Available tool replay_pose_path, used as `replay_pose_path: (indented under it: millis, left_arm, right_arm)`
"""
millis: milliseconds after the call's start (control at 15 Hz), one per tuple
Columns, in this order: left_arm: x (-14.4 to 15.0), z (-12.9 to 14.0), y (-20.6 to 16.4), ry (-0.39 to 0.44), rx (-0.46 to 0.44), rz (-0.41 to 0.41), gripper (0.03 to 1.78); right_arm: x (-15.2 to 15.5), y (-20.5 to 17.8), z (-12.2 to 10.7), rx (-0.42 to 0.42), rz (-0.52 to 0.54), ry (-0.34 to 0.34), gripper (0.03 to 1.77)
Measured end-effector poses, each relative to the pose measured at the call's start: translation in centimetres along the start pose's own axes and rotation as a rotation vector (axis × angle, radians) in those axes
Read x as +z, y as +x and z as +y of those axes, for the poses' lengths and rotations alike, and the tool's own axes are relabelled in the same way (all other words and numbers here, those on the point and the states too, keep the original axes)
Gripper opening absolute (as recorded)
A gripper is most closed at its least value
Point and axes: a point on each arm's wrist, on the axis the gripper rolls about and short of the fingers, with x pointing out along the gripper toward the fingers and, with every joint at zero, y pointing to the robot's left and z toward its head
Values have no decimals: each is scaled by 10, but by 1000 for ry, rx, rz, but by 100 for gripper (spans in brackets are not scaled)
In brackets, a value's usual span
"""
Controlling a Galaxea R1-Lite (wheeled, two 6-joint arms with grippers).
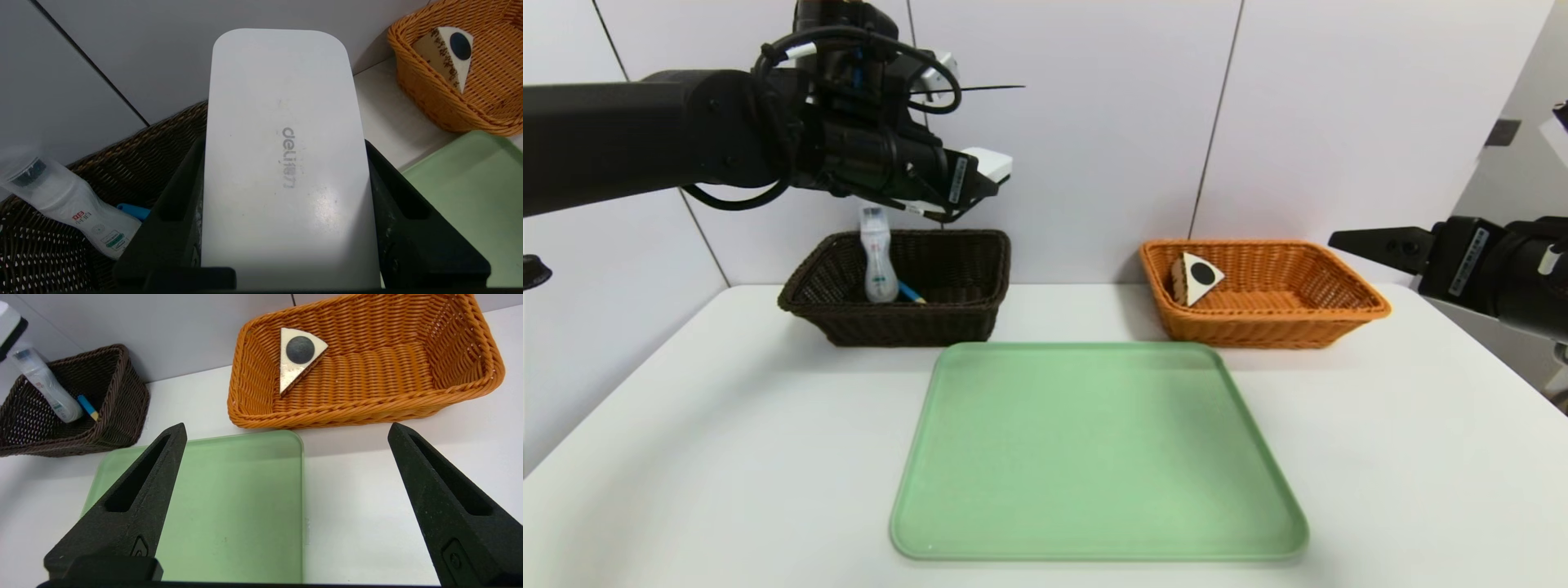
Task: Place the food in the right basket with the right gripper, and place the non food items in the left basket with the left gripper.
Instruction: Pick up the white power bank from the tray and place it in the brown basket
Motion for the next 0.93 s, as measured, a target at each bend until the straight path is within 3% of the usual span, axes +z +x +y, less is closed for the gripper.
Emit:
replay_pose_path:
  millis: [467,933]
  left_arm:
    - [-25,39,10,-45,84,83,108]
    - [-46,49,23,-62,101,155,108]
  right_arm:
    - [-2,1,-2,-26,22,-4,170]
    - [-2,4,-4,-38,25,-1,170]
